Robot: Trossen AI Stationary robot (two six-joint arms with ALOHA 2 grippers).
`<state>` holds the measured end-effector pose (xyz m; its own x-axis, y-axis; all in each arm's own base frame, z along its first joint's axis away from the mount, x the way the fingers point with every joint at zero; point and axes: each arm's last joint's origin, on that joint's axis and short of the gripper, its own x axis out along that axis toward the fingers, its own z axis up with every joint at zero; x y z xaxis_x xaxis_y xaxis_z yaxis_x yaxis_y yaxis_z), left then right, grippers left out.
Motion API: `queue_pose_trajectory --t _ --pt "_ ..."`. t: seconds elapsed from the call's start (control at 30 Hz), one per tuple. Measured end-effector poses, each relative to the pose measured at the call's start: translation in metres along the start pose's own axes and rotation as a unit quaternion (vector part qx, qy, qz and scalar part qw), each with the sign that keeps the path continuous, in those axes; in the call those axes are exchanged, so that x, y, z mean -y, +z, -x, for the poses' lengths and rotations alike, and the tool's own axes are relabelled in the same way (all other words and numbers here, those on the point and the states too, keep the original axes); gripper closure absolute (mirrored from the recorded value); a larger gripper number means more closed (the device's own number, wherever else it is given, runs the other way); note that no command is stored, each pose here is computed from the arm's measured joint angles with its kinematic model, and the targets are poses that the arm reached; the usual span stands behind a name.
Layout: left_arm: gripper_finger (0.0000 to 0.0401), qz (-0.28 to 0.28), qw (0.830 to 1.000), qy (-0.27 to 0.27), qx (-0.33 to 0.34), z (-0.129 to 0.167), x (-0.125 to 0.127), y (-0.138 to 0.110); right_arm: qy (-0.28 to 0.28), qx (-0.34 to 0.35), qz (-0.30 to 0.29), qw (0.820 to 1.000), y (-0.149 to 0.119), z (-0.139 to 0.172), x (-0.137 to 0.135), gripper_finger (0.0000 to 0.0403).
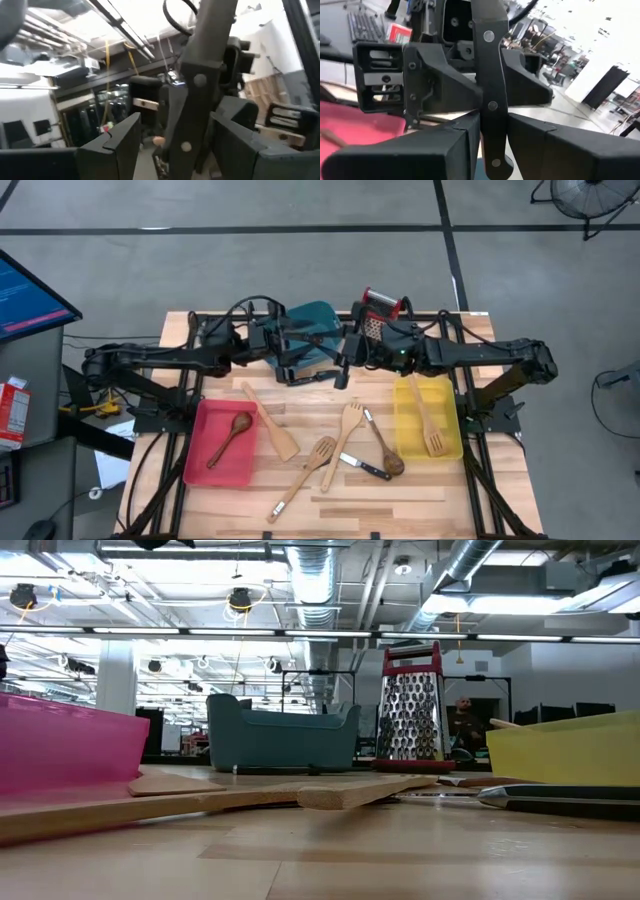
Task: Pick & Place Kitchen Items
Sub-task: Put the black table knife into the blue bin
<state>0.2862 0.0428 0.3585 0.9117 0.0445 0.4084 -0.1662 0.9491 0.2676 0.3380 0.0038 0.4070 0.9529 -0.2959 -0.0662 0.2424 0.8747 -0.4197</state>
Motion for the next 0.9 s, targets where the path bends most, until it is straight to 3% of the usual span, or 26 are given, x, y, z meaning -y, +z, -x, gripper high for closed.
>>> queue_pose_trajectory --t 0.27,0.57,0.9 --pt "0.0243 -0.001 1.0 -0.019 0.007 -0.0006 0.0012 -0.0004 0.007 -0.017 0.006 1.0 -0.0037 -0.0003 -0.0014 0.031" --pt "0.0369 -0.008 0.998 -0.065 0.023 0.0005 0.0032 0.0026 0.012 -0.021 0.004 1.0 -0.0044 0.0005 -0.0019 0.031" --pt "0.0371 -0.001 0.998 -0.063 0.013 0.001 0.0043 0.0027 0.013 -0.026 0.011 1.0 -0.005 0.0008 -0.0024 0.0296"
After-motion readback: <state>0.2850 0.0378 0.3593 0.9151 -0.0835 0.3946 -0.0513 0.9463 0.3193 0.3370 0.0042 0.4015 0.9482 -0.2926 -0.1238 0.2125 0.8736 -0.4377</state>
